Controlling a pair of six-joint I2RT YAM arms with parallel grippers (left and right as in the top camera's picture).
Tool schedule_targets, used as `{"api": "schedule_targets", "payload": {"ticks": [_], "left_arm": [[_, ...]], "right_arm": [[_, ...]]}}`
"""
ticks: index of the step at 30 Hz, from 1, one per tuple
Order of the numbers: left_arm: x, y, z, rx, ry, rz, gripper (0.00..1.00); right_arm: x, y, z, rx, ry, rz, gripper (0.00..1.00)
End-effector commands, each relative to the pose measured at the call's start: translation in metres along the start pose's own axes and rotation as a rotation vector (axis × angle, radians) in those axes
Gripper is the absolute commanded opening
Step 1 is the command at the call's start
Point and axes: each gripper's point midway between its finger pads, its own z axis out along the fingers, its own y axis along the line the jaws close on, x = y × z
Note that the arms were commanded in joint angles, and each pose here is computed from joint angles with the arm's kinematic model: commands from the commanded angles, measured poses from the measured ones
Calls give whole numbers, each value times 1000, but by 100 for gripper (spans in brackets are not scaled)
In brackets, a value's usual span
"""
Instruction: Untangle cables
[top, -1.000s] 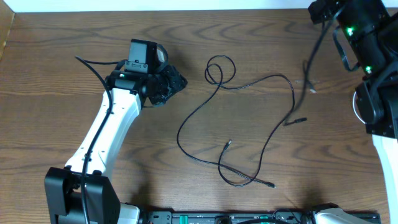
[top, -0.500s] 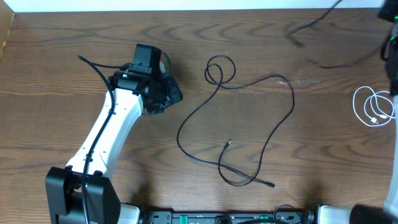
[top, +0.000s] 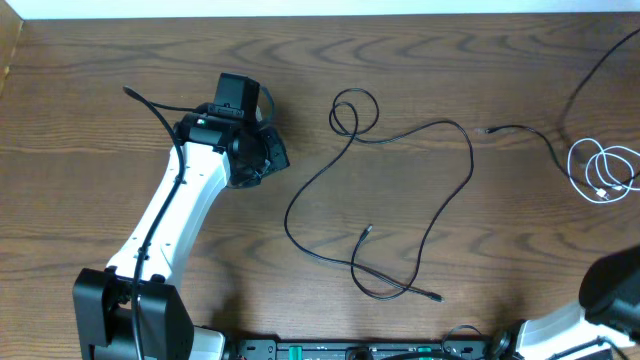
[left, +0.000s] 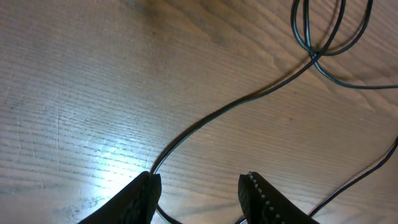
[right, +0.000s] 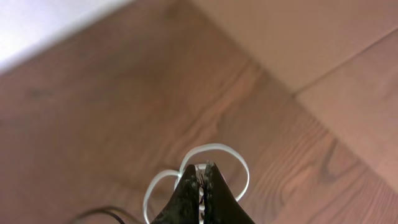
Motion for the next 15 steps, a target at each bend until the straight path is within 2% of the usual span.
{"api": "schedule_targets", "payload": {"ticks": [1, 4, 5, 7, 9, 11, 13, 15], "left_arm": [[0, 2, -1, -16, 0, 11, 46], [1, 2, -1, -18, 1, 10, 46], [1, 2, -1, -17, 1, 10, 46], [1, 2, -1, -18, 1, 10, 46], [1, 2, -1, -18, 1, 10, 46], [1, 2, -1, -18, 1, 10, 46], [1, 2, -1, -18, 2, 10, 46], [1, 2, -1, -18, 2, 10, 46]], "right_arm": [[20, -7, 27, 29, 89, 2, 1], [34, -7, 43, 41, 147, -11, 1], [37, -7, 46, 39, 159, -13, 9], [39, 5, 47, -24, 170, -8, 35], [39, 36, 43, -204, 181, 10, 56], [42, 64, 34, -372, 209, 21, 63], [49, 99, 14, -589, 259, 30, 65], [57, 117, 0, -695, 294, 11, 66]]}}
